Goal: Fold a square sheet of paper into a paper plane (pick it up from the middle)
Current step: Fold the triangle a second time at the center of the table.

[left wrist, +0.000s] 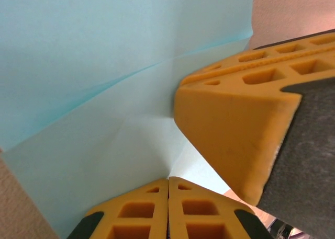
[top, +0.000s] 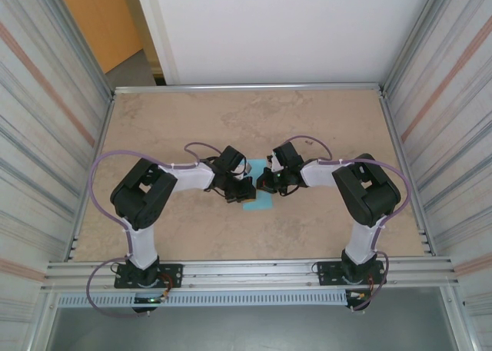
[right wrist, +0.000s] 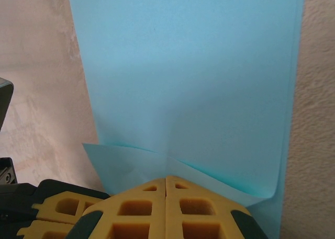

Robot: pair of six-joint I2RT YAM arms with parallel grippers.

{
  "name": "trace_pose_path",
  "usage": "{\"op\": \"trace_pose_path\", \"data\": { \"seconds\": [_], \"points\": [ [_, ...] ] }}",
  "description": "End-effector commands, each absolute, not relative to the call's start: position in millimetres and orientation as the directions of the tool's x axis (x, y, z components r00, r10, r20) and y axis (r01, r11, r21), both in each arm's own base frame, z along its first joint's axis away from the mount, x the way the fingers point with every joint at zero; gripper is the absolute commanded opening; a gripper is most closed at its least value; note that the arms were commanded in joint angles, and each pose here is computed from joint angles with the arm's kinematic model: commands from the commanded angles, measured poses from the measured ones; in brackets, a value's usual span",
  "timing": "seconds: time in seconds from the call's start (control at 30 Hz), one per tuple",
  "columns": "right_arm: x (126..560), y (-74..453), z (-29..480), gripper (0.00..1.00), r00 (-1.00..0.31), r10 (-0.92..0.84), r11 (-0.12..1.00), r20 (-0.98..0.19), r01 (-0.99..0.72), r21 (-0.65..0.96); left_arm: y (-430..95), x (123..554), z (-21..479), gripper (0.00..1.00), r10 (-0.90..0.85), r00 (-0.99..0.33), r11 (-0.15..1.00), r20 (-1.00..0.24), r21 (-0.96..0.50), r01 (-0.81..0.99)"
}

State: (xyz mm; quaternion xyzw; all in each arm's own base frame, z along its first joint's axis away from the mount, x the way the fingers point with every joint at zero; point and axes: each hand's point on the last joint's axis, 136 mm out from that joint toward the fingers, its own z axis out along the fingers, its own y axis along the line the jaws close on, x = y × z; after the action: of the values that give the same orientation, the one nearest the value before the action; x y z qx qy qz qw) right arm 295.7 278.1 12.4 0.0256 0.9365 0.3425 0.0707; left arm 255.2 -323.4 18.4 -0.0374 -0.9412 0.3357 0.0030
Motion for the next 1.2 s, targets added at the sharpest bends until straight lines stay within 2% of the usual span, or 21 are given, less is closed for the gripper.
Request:
{"op": "trace_pose_path", "data": {
  "seconds": [0.0, 0.7, 0.8, 1.0, 1.17],
  "points": [
    [259.9, 233.6, -49.7, 0.06, -0.99, 0.134, 0.884, 0.034, 0.135, 0.447, -296.4, 231.2, 3.4, 0.07, 0.085, -0.994, 0.825, 0.075, -0.565, 0.028],
    [258.4, 230.3, -55.5, 0.06, -0.99, 0.129, 0.892, 0.051, 0.139, 0.431, -250.6, 188.1, -1.5, 0.06, 0.104, -0.983, 0.857, 0.149, -0.515, 0.013],
    [258.5, 230.4, -54.6, 0.06, -0.99, 0.129, 0.891, 0.051, 0.138, 0.433, -249.2, 191.4, 9.8, 0.06, 0.095, -0.989, 0.846, 0.116, -0.533, 0.019],
    [262.1, 234.2, -49.4, 0.06, -0.991, 0.127, 0.883, 0.042, 0.132, 0.45, -269.8, 217.8, 53.7, 0.07, 0.057, -0.998, 0.773, -0.027, -0.631, 0.062],
    [265.2, 237.1, -45.7, 0.06, -0.99, 0.134, 0.876, 0.034, 0.135, 0.464, -281.8, 233.4, 62.6, 0.07, 0.023, -0.998, 0.743, -0.066, -0.667, 0.061]
  ]
}}
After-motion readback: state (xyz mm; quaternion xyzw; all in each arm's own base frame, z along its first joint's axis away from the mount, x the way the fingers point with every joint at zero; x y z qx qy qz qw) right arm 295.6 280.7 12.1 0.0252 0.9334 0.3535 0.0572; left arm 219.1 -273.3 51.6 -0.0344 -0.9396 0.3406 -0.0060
